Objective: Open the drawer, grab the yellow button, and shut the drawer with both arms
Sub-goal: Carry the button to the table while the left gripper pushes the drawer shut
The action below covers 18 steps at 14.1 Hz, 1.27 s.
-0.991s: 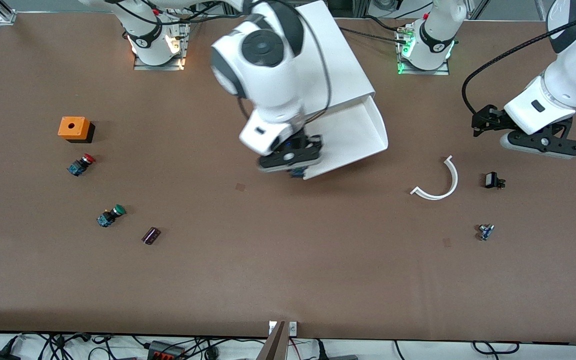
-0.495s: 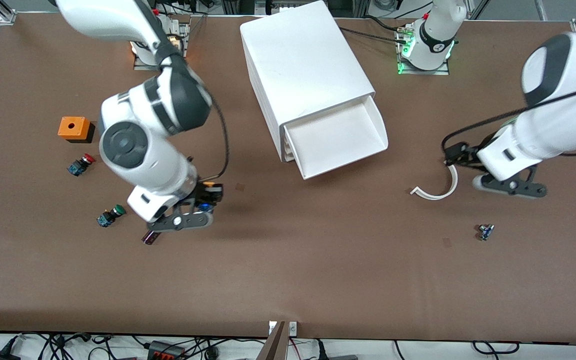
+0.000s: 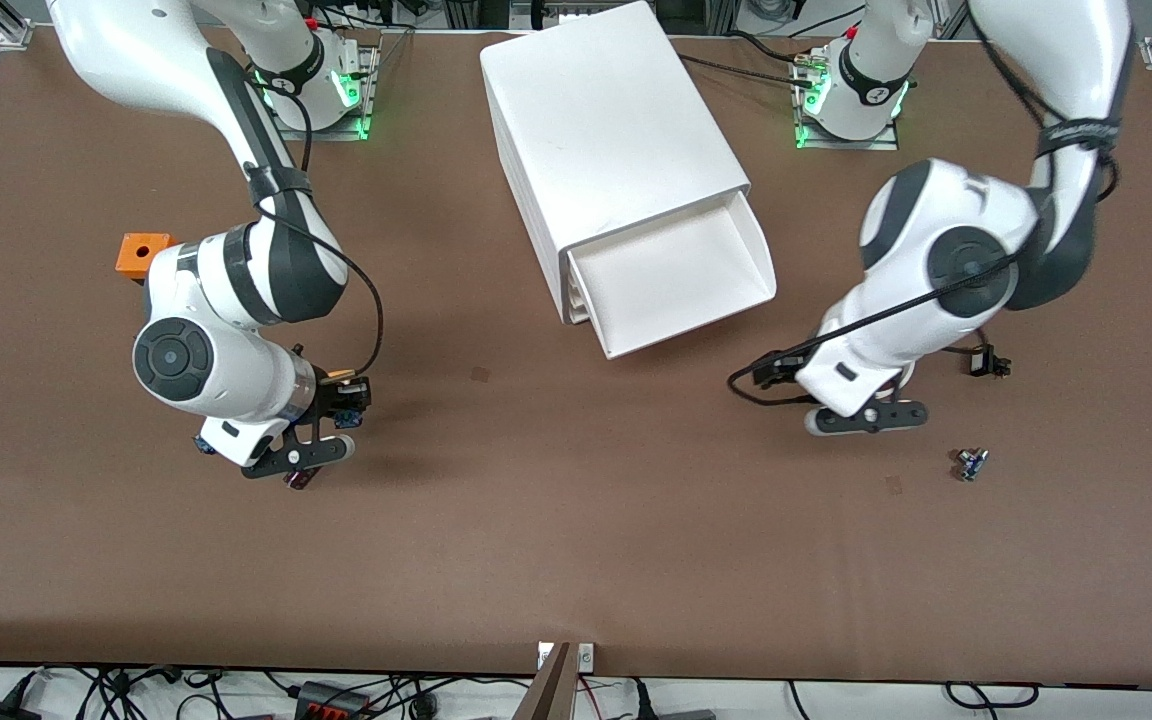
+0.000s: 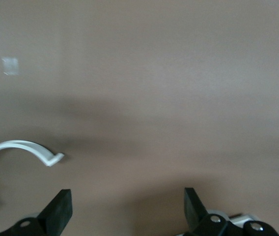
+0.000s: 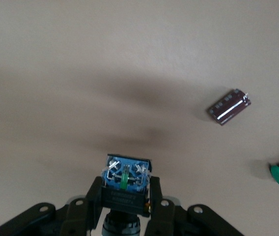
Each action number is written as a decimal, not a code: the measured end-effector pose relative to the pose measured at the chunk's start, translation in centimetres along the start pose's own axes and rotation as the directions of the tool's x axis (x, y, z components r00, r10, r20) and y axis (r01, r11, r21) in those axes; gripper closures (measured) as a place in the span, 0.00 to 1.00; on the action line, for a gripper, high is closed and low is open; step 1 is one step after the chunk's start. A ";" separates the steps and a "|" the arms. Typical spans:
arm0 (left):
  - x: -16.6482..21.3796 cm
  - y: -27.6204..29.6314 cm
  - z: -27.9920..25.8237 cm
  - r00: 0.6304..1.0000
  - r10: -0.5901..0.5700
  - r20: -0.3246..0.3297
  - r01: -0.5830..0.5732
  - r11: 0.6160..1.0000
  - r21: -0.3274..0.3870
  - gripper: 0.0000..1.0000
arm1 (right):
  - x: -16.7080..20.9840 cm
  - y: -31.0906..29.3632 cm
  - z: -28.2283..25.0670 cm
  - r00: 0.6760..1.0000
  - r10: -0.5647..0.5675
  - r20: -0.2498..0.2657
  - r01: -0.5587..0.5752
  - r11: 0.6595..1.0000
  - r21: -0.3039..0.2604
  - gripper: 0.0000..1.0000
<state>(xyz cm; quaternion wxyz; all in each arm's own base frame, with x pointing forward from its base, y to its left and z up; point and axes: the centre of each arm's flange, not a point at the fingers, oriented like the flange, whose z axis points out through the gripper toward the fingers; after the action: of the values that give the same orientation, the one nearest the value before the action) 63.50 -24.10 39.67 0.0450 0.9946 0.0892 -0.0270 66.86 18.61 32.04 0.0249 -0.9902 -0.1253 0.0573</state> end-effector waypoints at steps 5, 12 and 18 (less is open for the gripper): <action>-3.7 6.5 5.0 0.998 -0.052 0.036 0.052 0.999 0.015 0.00 | -3.1 0.5 6.1 0.996 -0.083 0.042 0.083 0.997 0.004 0.59; -9.3 9.5 7.6 0.993 -0.010 0.117 0.006 0.999 0.036 0.00 | -4.5 0.6 10.5 0.995 -0.101 0.024 0.101 0.995 -0.004 0.59; -14.8 10.6 8.4 0.978 -0.003 0.207 -0.004 0.999 0.033 0.00 | -4.1 1.0 13.1 0.996 -0.091 0.014 0.091 0.996 -0.008 0.53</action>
<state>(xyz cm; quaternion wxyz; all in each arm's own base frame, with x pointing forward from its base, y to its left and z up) 50.44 -37.85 33.09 0.0373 0.9871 0.0832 -0.1319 61.55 17.10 19.47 0.0226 -0.9831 -0.1704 0.0622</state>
